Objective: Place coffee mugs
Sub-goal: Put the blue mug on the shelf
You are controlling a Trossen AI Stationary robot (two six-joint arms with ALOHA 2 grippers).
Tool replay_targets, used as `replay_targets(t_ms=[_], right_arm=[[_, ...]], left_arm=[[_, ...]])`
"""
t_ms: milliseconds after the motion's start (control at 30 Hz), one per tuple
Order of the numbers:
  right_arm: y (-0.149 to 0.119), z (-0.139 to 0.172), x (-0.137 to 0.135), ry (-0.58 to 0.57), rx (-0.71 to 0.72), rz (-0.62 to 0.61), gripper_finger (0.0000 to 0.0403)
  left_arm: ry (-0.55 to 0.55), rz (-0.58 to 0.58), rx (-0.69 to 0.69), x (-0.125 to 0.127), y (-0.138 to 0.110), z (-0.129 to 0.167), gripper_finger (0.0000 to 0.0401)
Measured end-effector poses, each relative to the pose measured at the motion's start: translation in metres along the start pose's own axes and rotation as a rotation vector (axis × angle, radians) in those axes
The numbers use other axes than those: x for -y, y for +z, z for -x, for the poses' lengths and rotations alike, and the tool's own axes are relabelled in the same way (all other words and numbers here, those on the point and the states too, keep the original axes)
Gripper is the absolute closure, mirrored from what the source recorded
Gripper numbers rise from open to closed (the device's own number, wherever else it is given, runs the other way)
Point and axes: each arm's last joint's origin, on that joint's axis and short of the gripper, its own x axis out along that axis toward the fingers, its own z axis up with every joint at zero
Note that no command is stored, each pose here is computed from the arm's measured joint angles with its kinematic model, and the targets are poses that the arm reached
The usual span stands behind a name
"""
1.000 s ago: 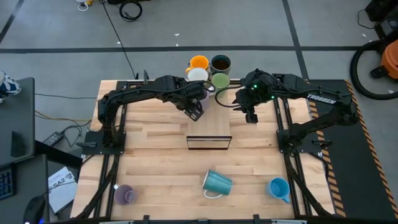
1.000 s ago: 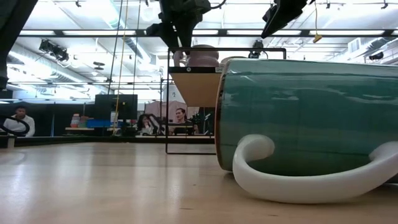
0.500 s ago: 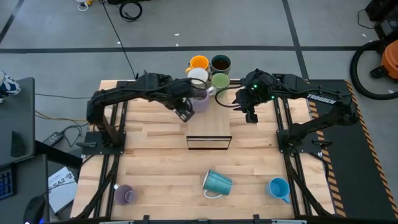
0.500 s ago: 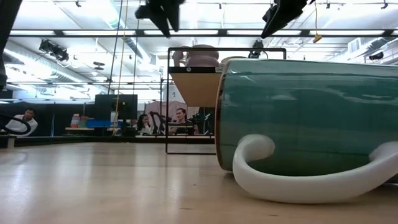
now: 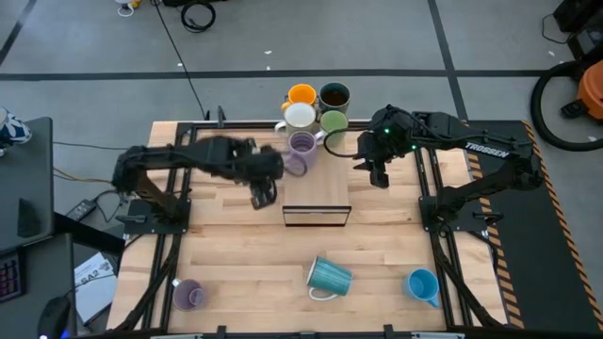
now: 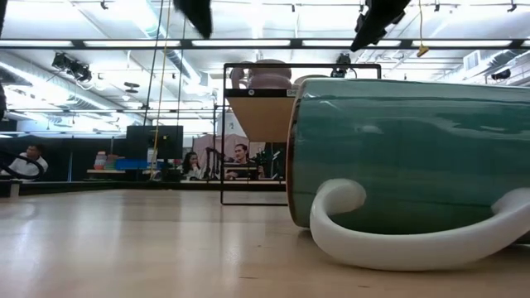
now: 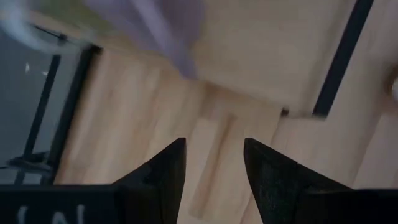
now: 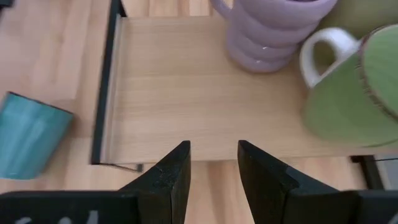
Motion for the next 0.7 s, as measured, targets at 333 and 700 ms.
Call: replay_targets(t_ms=[333, 700], right_arm=[[-0.01, 0.0, -0.019, 0.145, -0.124, -0.196, 0.0265], [-0.023, 0.004, -0.087, 0.276, -0.364, -0.407, 0.0265]], left_arm=[[-0.067, 0.005, -0.008, 0.026, -0.101, -0.054, 0.0232], [-0.204, 0.002, 0.198, 0.053, -0.134, -0.08, 0.0232]])
